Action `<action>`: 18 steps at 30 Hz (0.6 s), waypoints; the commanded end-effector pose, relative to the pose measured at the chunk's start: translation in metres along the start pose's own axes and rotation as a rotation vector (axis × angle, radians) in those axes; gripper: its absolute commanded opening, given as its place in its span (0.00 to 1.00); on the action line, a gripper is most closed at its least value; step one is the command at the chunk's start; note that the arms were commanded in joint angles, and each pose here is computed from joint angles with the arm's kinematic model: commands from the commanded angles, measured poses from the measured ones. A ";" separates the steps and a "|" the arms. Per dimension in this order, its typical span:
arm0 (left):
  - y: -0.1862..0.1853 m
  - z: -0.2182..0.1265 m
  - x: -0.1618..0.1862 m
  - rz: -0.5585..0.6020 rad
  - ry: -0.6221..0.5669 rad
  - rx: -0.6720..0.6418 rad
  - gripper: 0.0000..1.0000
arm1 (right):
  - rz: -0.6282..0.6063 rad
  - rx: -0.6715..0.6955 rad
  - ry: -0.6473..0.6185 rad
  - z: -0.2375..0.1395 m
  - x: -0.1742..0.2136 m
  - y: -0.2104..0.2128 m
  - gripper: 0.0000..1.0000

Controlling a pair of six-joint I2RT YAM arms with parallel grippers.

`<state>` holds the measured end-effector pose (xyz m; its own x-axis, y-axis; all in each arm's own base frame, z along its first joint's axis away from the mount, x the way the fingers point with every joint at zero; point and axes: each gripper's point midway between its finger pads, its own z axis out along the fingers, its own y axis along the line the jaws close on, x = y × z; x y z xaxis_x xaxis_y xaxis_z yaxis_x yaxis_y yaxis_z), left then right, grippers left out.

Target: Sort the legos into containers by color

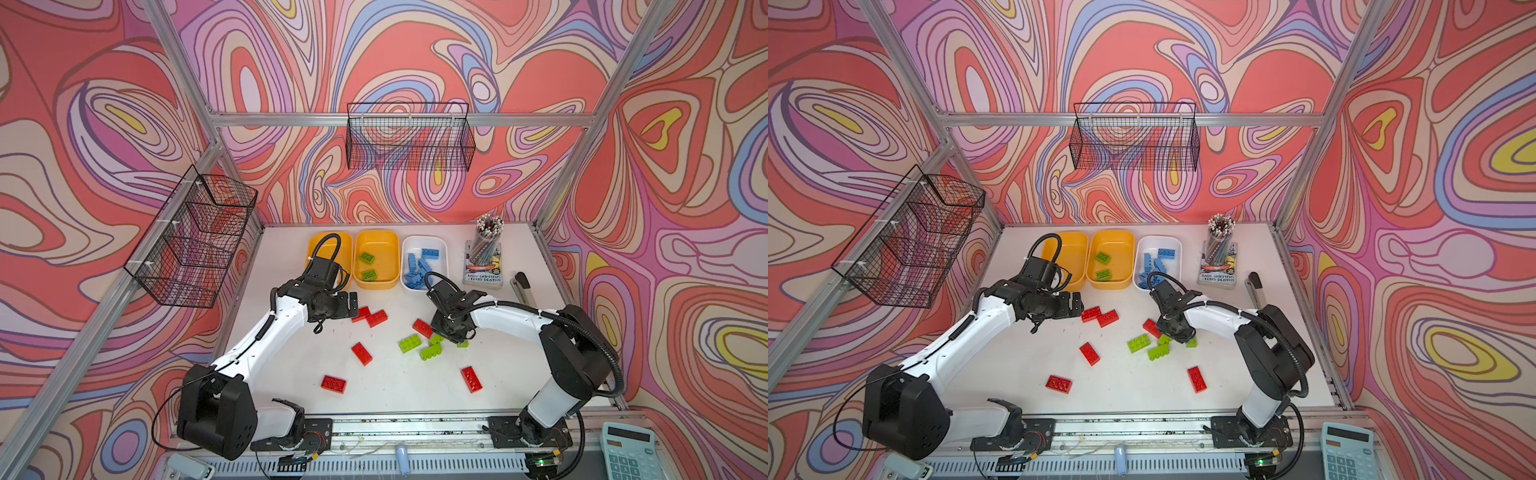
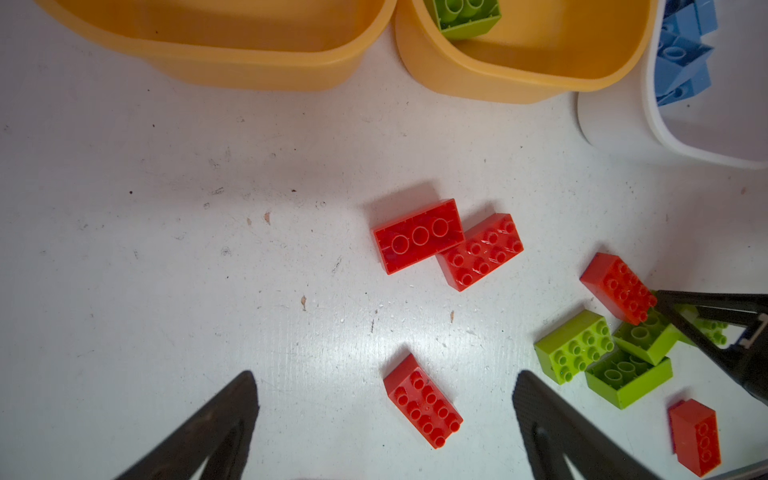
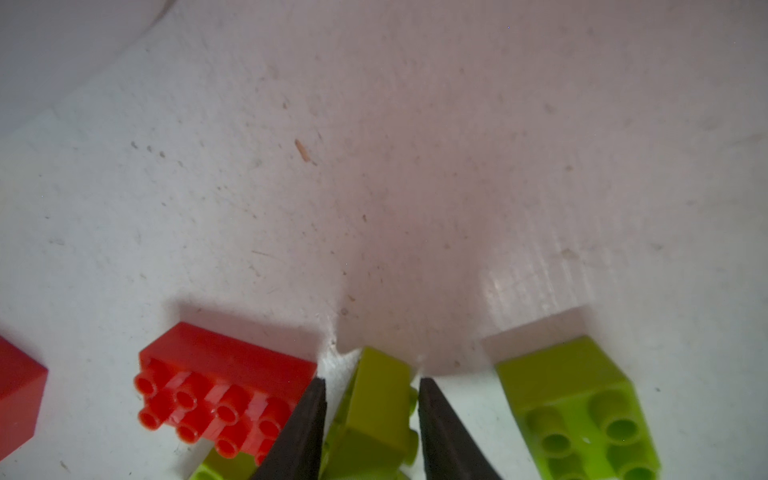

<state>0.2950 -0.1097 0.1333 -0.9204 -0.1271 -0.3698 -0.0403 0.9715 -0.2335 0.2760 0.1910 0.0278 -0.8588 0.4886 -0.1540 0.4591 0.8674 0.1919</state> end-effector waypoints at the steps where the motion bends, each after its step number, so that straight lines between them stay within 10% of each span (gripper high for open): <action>1: -0.002 0.000 -0.006 -0.003 -0.002 0.009 0.99 | 0.026 0.040 0.023 0.009 0.007 -0.010 0.40; 18: -0.017 0.010 -0.024 0.001 0.020 0.044 0.98 | -0.026 0.073 -0.051 -0.034 -0.024 0.012 0.27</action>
<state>0.3112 -0.1212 0.1256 -0.9360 -0.1203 -0.3309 -0.0357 0.9674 -0.2508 0.2874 0.1938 0.0511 -0.8647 0.4744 -0.1651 0.4540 0.8788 0.1471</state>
